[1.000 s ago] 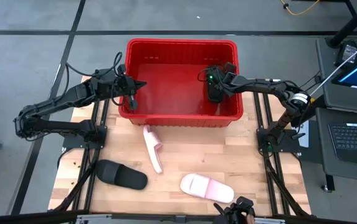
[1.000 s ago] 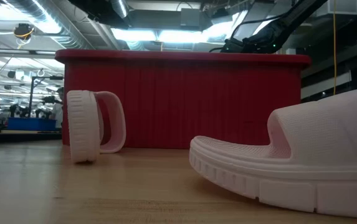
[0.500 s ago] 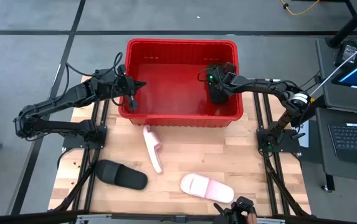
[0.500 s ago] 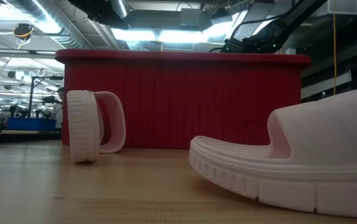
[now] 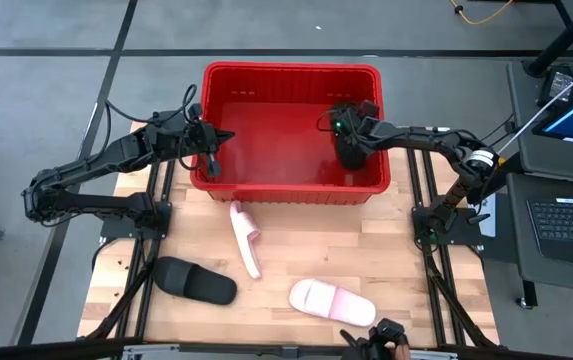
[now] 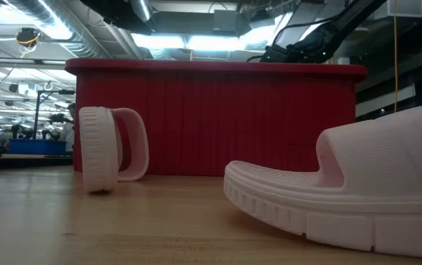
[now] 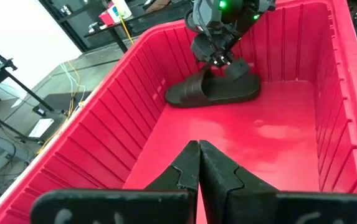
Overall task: Pick and place slides into bin
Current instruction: Put the black slide into the red bin
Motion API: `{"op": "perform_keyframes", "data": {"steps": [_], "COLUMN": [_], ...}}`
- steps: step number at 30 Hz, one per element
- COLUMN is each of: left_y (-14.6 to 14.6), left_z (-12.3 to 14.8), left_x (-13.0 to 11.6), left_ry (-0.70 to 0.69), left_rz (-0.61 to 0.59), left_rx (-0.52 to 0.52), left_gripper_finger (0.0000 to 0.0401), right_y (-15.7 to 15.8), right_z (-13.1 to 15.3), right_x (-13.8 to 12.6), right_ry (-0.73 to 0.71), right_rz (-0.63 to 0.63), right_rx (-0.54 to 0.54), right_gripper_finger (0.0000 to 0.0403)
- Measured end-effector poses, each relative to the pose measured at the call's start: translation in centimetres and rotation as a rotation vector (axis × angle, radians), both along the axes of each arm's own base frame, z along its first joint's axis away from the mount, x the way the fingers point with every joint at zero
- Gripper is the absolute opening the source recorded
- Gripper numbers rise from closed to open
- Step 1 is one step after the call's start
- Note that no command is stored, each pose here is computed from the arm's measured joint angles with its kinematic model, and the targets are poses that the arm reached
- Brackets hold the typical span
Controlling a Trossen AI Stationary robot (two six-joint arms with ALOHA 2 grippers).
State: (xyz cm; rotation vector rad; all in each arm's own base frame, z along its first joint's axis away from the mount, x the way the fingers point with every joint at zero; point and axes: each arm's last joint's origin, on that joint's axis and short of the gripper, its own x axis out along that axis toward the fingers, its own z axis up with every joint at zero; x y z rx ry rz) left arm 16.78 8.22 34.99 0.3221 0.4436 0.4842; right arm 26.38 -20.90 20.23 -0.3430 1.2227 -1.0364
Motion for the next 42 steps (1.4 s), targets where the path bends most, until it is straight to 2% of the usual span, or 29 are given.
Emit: {"op": "perform_keyframes", "data": {"steps": [7,22,27,33,37,42], "left_y": [0.0,-0.1,-0.4,-0.6,-0.8,-1.0], "left_z": [0.0,0.1,0.3,0.6,0.8,0.6], "left_x": [0.0,0.0,-0.2,-0.7,-0.9,-1.0], "left_ry": [0.0,0.0,-0.013,-0.007,-0.005,0.015], "left_rz": [0.0,-0.033,-0.101,-0.121,-0.133,-0.222], "left_rx": [0.0,0.004,0.006,0.06,0.082,0.084], "left_gripper_finger": [0.0002,0.0001,0.0002,0.0003,0.0001,0.0002], "right_y": [0.0,1.1,2.4,4.6,5.9,7.6], "right_z": [1.5,7.0,9.4,13.2,15.6,18.0], "right_x": [1.0,3.7,4.5,5.3,5.8,6.5], "right_ry": [-0.043,-0.1,-0.088,-0.176,-0.243,-0.317], "right_rz": [0.016,0.085,0.125,0.129,0.156,0.204], "right_rx": [-0.028,-0.061,-0.045,-0.015,-0.029,-0.054], "right_gripper_finger": [0.0096,0.0095,0.0069,0.0009,0.0009,0.0005]}}
